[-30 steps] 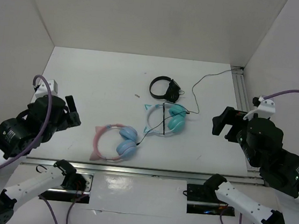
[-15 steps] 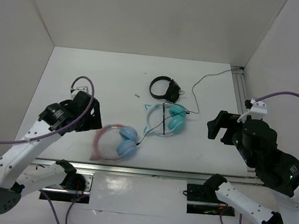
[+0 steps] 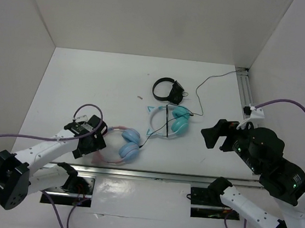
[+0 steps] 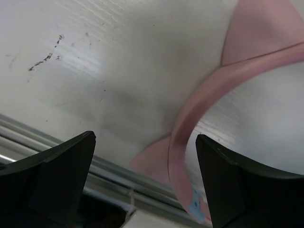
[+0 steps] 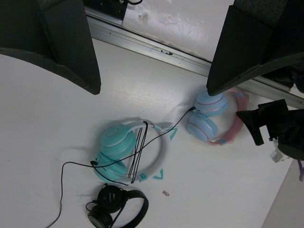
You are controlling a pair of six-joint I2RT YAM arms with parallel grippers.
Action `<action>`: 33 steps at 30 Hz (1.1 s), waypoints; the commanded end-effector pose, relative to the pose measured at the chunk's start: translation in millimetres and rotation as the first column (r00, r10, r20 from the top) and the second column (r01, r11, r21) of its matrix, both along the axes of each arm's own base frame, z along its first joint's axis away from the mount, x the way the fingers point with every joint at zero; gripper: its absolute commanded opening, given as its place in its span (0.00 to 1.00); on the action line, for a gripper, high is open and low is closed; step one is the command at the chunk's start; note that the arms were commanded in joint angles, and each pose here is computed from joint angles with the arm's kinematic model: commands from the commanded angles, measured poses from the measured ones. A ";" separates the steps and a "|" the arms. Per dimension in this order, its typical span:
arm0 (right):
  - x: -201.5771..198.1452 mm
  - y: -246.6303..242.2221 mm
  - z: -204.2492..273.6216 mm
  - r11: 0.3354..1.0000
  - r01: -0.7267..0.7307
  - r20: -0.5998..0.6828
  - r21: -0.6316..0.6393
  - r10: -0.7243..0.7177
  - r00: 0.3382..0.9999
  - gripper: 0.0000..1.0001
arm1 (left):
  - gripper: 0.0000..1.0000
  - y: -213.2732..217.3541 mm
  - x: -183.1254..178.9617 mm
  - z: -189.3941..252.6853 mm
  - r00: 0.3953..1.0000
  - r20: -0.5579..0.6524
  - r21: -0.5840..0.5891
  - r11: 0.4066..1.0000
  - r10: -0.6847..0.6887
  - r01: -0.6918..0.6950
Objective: Wrap the headphones
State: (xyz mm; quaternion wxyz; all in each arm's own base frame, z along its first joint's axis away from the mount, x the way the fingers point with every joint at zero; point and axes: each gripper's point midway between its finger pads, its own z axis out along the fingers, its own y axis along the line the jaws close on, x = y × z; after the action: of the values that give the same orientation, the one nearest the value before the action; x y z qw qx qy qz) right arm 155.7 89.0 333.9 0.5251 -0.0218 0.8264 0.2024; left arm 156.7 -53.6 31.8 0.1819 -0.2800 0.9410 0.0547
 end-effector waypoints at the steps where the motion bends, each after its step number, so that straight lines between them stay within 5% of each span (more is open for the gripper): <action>1: 0.4 16.3 14.9 0.996 -0.082 0.059 0.044 0.080 0.995 1.00 | 1.00 -18.5 32.5 -3.4 0.989 0.142 -0.111 0.994 0.037 -0.021; 7: -2.6 17.8 18.4 0.993 -0.109 0.079 0.044 0.105 0.991 1.00 | 0.97 -27.6 52.4 -10.6 0.981 0.182 -0.097 0.992 -0.062 0.080; 14: -4.2 21.2 14.5 0.991 -0.123 0.071 0.057 0.119 0.990 1.00 | 0.84 -22.7 44.9 -25.7 0.995 0.081 -0.073 0.995 -0.061 0.067; 28: -1.2 26.1 19.9 0.987 -0.128 0.094 0.100 0.118 0.989 1.00 | 0.02 -29.8 21.8 -19.1 0.997 0.063 -0.164 0.985 -0.050 0.060; 33: 1.1 28.4 20.6 0.986 -0.125 0.090 0.108 0.115 0.989 1.00 | 0.00 -39.6 18.5 -12.4 0.993 0.045 -0.172 0.978 -0.112 0.118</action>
State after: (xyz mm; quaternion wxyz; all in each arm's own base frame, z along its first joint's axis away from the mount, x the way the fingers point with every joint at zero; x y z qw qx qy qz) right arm 150.8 110.9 338.9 0.5264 -0.0547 0.8079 0.2594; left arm 185.2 -84.0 14.4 0.2009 -0.2621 0.9433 -0.0347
